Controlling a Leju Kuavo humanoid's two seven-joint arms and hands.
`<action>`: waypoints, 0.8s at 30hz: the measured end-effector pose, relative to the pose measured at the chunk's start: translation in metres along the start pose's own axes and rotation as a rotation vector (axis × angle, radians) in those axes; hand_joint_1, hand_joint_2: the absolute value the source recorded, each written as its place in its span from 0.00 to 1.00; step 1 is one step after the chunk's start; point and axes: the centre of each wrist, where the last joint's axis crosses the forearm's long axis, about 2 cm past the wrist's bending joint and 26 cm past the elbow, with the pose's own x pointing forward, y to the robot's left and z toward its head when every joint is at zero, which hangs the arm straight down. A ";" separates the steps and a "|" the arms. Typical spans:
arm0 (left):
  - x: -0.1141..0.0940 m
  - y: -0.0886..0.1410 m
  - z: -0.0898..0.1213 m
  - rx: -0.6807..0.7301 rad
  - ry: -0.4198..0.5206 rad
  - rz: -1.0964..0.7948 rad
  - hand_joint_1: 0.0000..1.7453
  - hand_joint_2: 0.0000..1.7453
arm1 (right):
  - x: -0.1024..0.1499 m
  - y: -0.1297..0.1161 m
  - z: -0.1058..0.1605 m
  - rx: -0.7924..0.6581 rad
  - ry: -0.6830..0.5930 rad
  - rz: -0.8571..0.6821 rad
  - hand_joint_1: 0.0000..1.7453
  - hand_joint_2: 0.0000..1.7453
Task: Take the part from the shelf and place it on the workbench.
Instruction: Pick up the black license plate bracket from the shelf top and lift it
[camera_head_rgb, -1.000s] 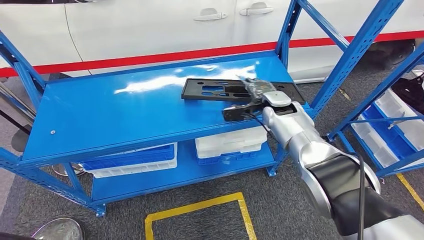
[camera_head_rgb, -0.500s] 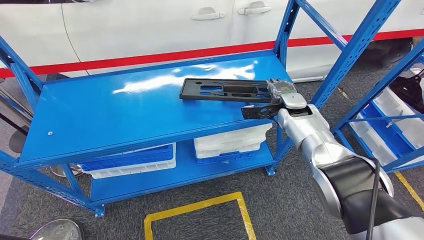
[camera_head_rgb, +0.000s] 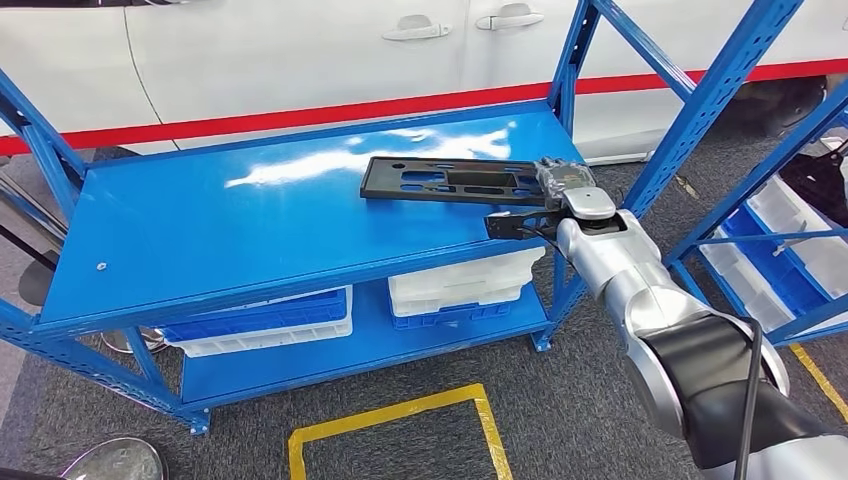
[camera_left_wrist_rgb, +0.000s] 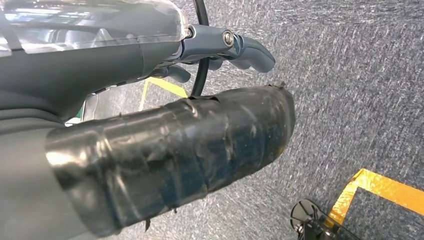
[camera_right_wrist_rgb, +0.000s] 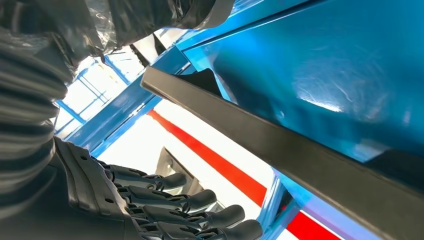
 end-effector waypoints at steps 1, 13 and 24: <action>0.000 0.000 0.000 0.000 0.002 -0.001 0.00 0.00 | -0.001 0.001 0.000 0.000 0.000 0.000 0.00 1.00; 0.000 -0.002 0.000 -0.004 0.004 -0.003 0.00 0.00 | -0.004 0.005 0.000 0.013 -0.027 0.009 0.00 1.00; 0.000 -0.005 0.001 -0.008 0.006 -0.012 0.00 0.00 | 0.000 0.019 0.002 0.030 -0.045 0.014 0.00 0.75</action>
